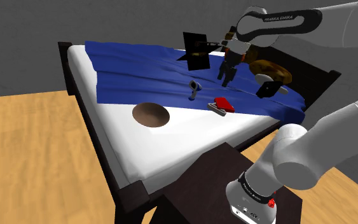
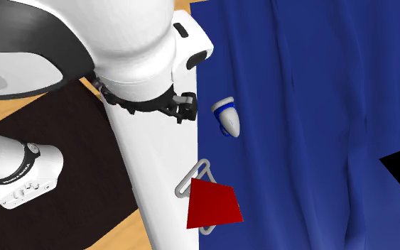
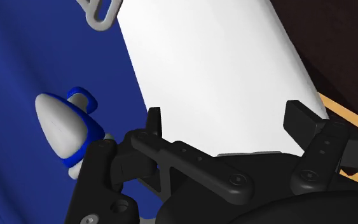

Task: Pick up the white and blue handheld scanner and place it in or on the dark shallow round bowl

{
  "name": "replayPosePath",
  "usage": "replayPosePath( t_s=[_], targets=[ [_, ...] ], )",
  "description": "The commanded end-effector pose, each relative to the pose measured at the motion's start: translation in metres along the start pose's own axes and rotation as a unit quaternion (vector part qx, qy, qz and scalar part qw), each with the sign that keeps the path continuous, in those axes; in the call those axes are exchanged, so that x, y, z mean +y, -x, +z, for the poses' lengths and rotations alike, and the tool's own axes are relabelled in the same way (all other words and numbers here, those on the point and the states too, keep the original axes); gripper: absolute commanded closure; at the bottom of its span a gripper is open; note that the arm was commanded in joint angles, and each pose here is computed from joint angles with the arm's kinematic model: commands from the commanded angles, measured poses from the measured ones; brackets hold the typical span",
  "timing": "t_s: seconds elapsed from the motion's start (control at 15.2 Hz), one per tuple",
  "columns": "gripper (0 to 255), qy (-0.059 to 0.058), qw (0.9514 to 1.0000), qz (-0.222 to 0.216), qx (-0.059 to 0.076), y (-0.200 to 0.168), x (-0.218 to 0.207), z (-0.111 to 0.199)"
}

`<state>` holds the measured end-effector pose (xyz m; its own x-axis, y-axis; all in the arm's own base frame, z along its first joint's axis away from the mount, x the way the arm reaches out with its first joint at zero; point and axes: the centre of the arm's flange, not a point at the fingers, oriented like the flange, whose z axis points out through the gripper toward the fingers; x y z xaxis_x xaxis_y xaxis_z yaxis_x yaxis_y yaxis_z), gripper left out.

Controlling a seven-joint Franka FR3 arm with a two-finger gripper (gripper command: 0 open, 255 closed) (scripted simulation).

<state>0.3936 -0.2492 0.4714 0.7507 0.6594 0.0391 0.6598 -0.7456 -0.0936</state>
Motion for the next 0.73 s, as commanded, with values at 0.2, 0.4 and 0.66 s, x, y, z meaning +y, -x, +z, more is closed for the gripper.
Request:
replayPosePath(
  t_s=[0.2,0.4,0.66],
  targets=[
    [0,-0.019,0.997,-0.071,0.022,0.0,0.071,0.027],
    [0,-0.032,0.9926,-0.112,0.036,-0.006,0.111,0.043],
    [0,-0.048,0.9835,-0.165,0.054,-0.019,0.162,0.065]
  ],
)
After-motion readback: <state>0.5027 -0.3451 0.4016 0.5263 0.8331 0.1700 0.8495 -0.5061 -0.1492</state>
